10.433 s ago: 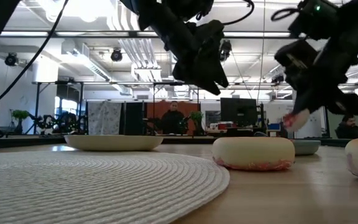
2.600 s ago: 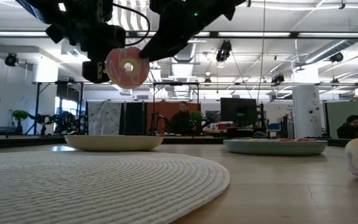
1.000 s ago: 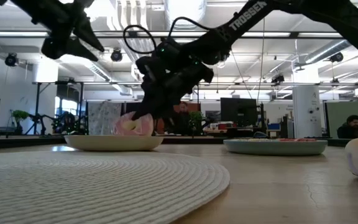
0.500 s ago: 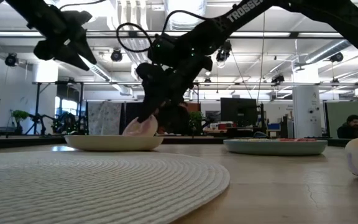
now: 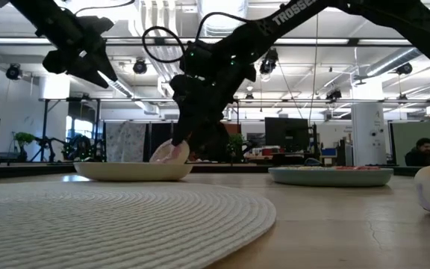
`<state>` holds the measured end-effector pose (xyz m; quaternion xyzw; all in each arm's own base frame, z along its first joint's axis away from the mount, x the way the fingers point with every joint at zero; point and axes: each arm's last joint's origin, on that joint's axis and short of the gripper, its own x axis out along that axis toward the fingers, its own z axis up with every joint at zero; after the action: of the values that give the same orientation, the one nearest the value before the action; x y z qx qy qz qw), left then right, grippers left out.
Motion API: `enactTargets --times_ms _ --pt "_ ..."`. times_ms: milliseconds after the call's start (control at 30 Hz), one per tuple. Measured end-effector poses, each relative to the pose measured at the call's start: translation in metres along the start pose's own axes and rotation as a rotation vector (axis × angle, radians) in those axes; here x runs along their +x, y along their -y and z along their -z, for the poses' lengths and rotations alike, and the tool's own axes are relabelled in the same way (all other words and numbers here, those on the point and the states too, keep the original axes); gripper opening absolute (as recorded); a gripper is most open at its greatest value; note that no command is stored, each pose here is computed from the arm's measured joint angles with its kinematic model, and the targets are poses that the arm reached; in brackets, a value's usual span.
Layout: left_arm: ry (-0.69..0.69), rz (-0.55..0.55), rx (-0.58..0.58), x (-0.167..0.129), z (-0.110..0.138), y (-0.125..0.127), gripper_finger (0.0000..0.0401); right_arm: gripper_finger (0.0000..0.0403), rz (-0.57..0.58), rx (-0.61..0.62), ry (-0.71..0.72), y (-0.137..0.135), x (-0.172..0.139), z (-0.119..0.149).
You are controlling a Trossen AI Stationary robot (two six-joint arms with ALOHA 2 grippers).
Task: Pick & Place donuts
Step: Put the pink donut on the brown plate
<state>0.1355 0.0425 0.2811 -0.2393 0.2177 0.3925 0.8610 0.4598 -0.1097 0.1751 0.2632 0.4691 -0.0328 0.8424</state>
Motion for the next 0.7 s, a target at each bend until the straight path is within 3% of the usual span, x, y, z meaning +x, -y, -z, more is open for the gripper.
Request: enactTargets --times_ms 300,467,633,700 --pt "-0.02 -0.013 -0.004 0.006 0.001 0.003 0.0142 0.0139 -0.096 -0.054 -0.006 -0.001 0.009 0.0" --pt "-0.025 -0.016 -0.014 0.008 0.001 0.004 0.0142 0.0086 -0.111 -0.077 0.031 -0.004 0.008 -0.005" --pt "-0.03 -0.01 -0.017 0.008 0.001 0.004 0.0142 0.0024 -0.199 -0.002 0.076 -0.004 0.005 -0.013" --pt "-0.029 -0.01 -0.017 0.008 0.001 0.004 0.0142 0.0017 -0.26 0.044 0.084 -0.004 0.003 -0.016"
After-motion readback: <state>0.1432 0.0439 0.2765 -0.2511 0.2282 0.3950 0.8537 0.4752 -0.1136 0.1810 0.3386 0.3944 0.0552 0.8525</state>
